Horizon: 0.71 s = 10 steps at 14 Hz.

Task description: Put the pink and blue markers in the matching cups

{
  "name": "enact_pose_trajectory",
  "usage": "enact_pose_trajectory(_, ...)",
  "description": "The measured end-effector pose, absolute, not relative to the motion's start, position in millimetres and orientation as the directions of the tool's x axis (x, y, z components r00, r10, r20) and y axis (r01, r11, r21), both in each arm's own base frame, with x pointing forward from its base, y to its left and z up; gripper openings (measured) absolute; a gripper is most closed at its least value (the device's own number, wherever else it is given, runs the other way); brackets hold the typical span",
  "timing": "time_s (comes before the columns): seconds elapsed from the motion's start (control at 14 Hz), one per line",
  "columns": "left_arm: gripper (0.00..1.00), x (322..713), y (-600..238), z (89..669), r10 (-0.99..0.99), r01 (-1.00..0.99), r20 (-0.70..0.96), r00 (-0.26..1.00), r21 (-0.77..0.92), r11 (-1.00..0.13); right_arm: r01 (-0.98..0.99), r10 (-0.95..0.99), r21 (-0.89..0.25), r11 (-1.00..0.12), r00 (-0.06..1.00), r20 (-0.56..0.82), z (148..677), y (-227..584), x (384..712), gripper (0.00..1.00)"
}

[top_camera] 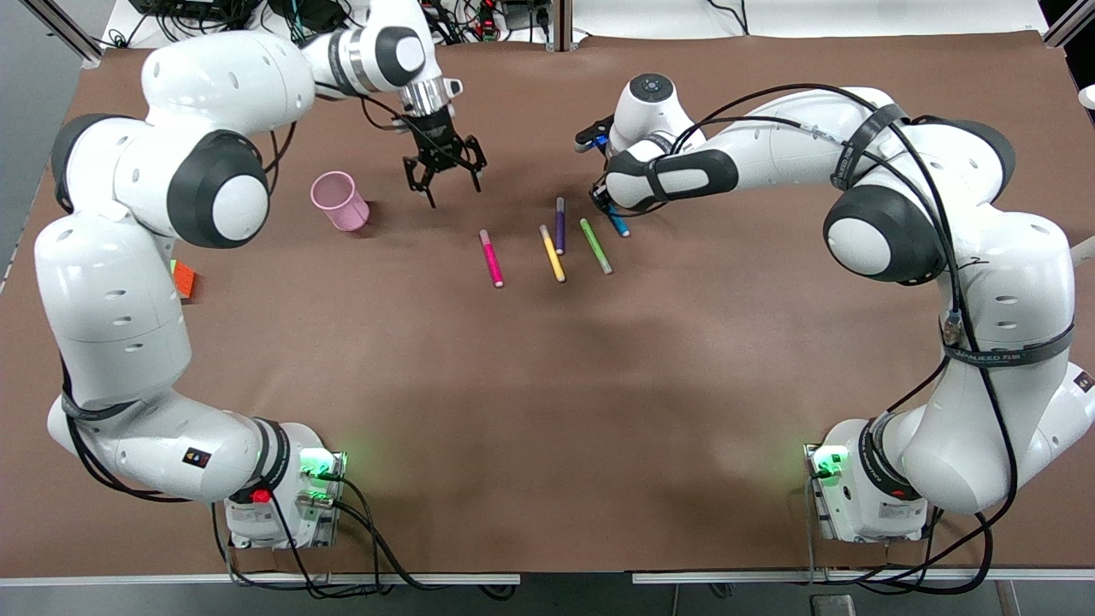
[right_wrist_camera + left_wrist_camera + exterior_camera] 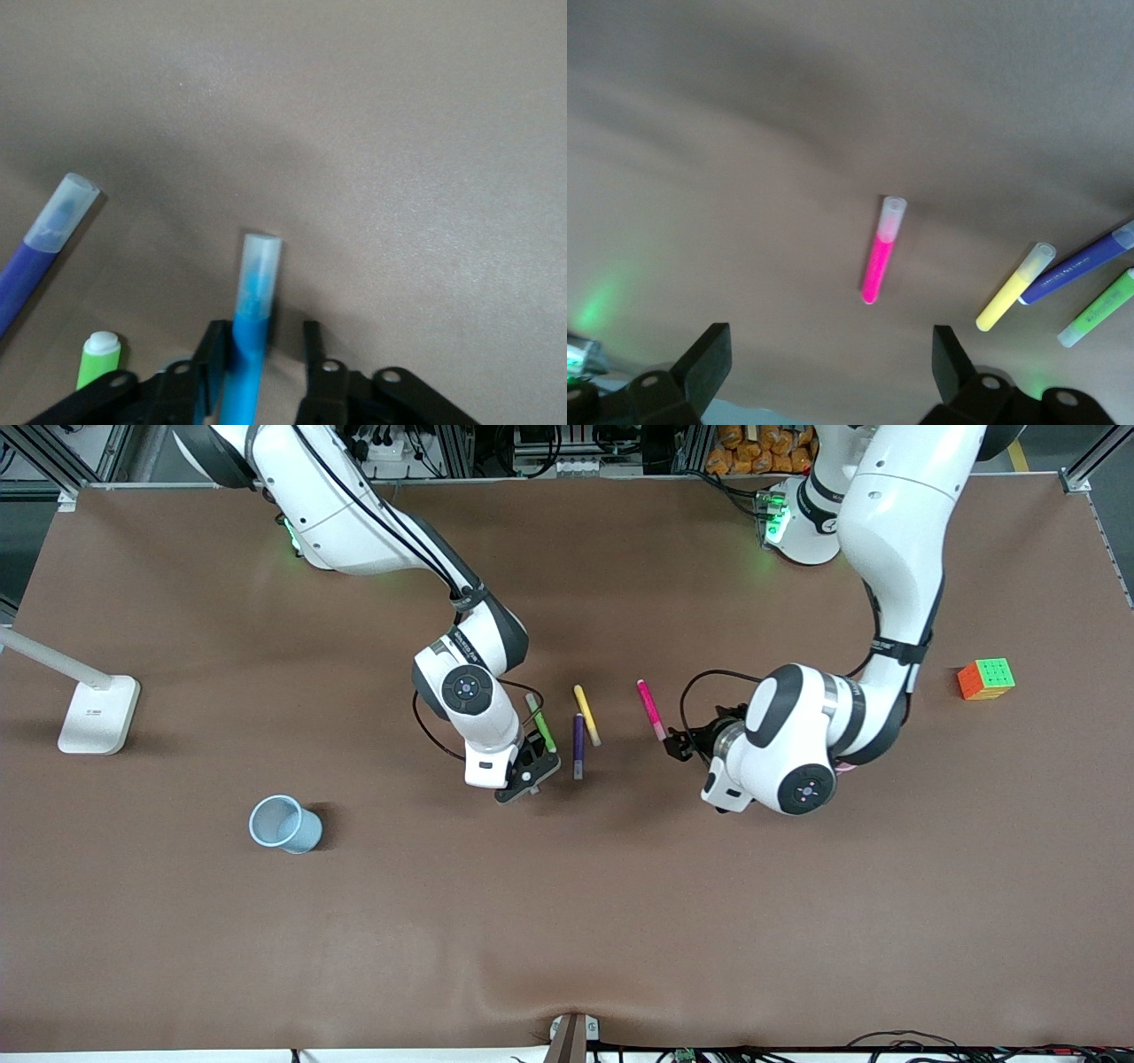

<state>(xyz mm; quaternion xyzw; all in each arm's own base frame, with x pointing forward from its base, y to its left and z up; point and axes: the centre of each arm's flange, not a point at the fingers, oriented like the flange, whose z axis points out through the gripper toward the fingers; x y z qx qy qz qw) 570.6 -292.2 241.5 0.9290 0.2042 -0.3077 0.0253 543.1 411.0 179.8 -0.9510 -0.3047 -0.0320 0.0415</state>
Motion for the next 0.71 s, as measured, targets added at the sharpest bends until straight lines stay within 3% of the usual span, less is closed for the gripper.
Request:
enact_pose_trajectory(0.07,1.00,565,-298,234,0.361,0.391,-0.585,0.726,-0.081,-0.917,0.581,0.576,-0.058,-0.812,0.813,0.087,180,410,544,0.27)
enact_pose_trajectory(0.29,1.00,555,-312,214,0.353,0.377,-0.589,0.727,-0.087,-0.922,0.579,0.574,-0.058,-0.813,0.814,0.087,180,410,545,0.17)
enact_pose_trajectory(0.71,1.00,527,-331,173,0.350,0.362,-0.637,0.687,-0.118,-0.925,0.578,0.576,-0.048,-0.815,0.816,0.059,188,407,552,0.17)
